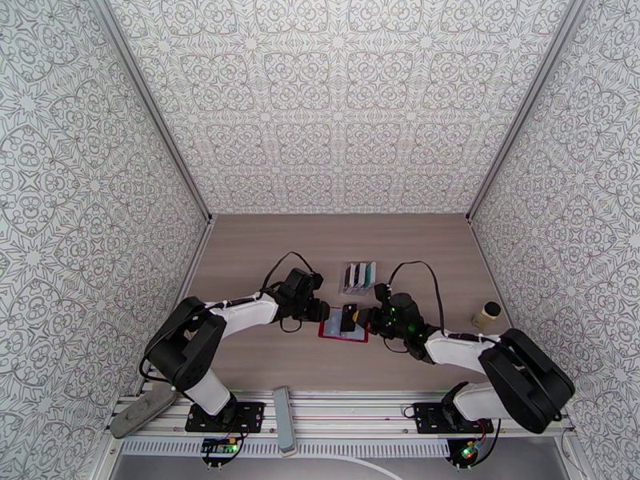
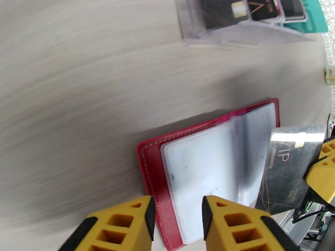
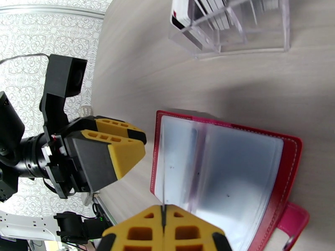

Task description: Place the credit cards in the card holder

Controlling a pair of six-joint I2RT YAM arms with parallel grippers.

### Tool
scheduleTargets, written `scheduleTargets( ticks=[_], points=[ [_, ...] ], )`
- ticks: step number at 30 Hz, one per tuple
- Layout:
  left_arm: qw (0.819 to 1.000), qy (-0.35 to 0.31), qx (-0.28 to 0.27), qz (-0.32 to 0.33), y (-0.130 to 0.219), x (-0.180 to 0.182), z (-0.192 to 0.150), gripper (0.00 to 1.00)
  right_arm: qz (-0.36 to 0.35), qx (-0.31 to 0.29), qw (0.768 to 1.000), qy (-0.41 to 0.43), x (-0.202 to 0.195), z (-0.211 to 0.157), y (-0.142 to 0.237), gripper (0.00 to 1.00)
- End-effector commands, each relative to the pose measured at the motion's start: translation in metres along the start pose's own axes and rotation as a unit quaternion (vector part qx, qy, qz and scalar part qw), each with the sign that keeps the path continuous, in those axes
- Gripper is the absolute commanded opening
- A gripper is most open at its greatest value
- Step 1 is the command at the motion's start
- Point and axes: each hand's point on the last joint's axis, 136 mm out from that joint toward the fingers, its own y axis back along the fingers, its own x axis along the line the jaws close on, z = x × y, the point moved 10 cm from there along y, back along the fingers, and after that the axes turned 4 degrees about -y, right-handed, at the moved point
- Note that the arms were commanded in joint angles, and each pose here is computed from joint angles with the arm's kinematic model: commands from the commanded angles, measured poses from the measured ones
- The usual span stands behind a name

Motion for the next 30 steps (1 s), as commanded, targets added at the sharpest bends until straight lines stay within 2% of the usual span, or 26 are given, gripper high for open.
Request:
scheduleTargets(
  ticks=[1, 16, 30],
  points=[
    [1.0, -0.011, 0.015, 0.012, -0.002, 0.0, -0.008, 0.37, 0.045, -0.001, 0.999, 0.001, 0.005, -0.002, -0.002, 0.0],
    [0.999, -0.006, 0.039, 0.033, -0.013, -0.003, -0.017, 0.35, 0.042, -0.002, 0.999, -0.016, -0.016, -0.009, -0.001, 0.0],
    [0.997, 0.004, 0.059, 0.053, -0.021, -0.001, -0.027, 0.32, 0.072, 0.005, 0.997, -0.041, -0.035, -0.008, 0.0, 0.0]
  ],
)
